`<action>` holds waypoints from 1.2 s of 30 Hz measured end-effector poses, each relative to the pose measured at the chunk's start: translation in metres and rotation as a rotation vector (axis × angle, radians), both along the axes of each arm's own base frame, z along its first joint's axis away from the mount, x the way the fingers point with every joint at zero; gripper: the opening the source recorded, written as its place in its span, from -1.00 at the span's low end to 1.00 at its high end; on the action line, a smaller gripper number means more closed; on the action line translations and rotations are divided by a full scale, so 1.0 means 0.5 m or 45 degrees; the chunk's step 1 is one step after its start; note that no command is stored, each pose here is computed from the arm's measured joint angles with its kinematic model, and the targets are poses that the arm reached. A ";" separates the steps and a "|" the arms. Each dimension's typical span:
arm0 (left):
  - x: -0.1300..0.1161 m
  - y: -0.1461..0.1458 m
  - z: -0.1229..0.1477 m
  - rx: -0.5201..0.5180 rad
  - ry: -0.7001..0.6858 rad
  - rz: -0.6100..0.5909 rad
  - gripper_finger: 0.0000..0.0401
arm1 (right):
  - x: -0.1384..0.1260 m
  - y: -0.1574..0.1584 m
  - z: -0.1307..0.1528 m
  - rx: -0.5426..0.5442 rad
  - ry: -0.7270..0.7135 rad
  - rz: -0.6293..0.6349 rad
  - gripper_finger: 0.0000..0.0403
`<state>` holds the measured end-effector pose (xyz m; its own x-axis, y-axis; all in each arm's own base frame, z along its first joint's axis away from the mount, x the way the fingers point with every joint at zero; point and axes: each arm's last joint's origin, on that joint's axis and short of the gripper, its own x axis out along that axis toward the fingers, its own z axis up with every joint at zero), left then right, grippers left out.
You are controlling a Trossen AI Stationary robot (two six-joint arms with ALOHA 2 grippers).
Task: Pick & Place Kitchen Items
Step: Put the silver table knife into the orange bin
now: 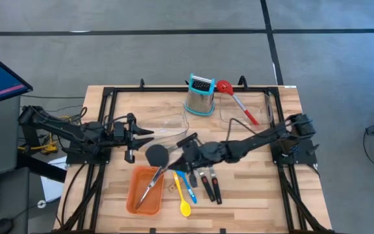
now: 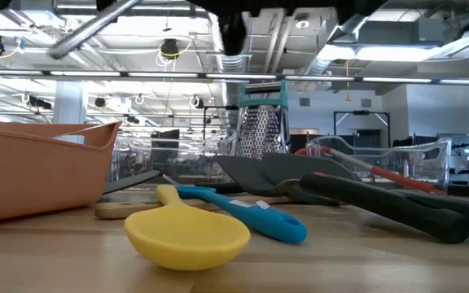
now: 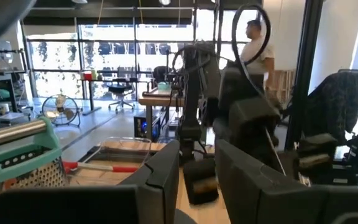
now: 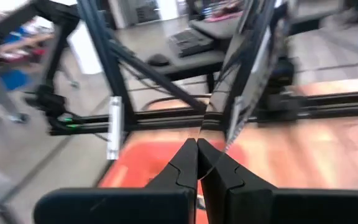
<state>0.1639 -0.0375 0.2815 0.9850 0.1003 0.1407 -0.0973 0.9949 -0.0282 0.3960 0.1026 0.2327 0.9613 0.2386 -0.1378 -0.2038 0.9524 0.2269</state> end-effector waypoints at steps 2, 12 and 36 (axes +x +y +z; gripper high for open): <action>0.000 0.000 0.000 0.001 0.003 0.000 -0.55 | 0.026 0.006 -0.003 0.059 0.017 0.063 -1.00; 0.001 0.000 -0.003 0.005 0.017 0.000 -0.55 | 0.119 0.027 -0.063 0.195 0.188 0.158 -1.00; 0.000 0.000 -0.002 0.000 0.015 0.000 -0.55 | 0.185 0.027 -0.155 0.231 0.423 0.098 -0.99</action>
<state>0.1640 -0.0375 0.2804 0.9866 0.1001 0.1290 -0.0974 0.9949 -0.0272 0.4883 0.1162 0.1553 0.8499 0.3571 -0.3875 -0.1600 0.8755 0.4559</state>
